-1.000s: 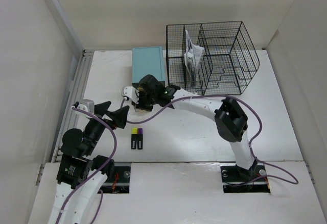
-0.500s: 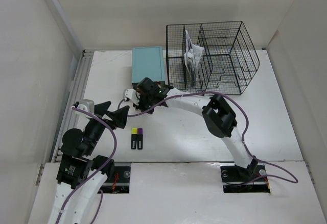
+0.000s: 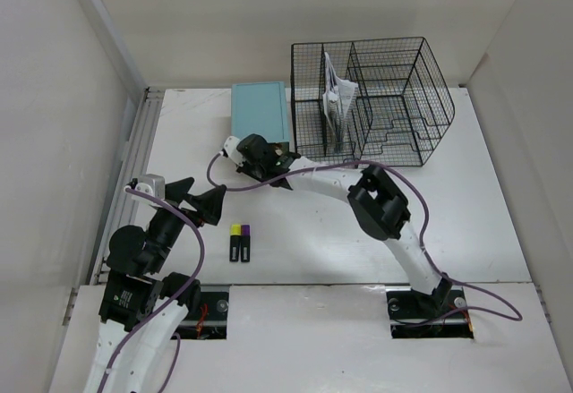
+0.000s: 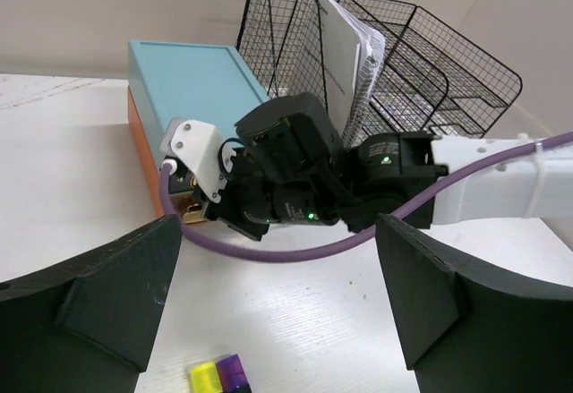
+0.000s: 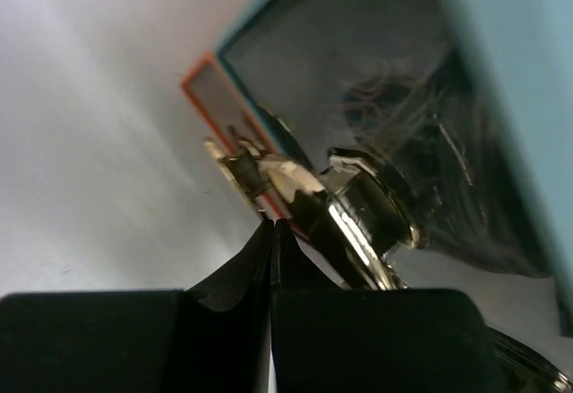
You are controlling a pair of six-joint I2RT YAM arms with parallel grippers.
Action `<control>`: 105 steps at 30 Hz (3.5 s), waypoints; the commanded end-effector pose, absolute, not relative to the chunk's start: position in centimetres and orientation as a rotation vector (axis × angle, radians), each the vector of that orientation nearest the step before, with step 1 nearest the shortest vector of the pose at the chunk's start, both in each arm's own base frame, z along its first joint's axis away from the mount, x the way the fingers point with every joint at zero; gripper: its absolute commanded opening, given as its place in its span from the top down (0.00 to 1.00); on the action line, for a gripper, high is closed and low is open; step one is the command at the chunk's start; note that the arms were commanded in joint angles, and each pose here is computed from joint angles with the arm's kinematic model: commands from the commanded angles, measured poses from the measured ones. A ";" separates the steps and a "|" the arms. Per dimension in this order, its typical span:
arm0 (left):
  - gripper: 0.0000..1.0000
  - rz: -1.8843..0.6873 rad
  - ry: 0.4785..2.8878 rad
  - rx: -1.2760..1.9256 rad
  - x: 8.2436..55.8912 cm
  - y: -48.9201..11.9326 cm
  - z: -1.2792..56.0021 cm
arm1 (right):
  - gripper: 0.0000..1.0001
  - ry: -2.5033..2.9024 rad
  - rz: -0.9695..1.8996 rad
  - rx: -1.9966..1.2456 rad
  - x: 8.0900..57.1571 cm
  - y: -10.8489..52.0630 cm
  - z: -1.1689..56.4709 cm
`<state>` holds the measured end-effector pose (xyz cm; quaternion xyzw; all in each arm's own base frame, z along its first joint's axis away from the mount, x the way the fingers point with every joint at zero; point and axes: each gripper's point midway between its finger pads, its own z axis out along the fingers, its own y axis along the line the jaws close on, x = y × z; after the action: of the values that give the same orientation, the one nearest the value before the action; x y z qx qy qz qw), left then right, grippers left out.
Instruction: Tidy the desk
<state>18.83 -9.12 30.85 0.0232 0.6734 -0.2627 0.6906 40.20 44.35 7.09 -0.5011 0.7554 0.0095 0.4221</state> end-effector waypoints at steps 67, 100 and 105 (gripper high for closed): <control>0.63 -1.306 1.299 -1.088 41.3 -21.1 12.8 | 0.31 1.291 0.876 -1.158 30.8 28.6 37.5; 0.05 -1.449 1.444 -0.888 28.2 -21.4 12.4 | 0.31 1.313 0.936 -1.205 30.9 29.4 35.1; 0.09 -1.427 1.456 -0.833 27.5 -21.1 13.1 | 0.31 1.317 0.948 -1.211 30.9 29.5 34.8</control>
<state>28.14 -21.65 5.71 -0.4086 0.6673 -0.4948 0.3780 30.75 29.34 34.20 -0.4973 0.5740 0.3918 0.5194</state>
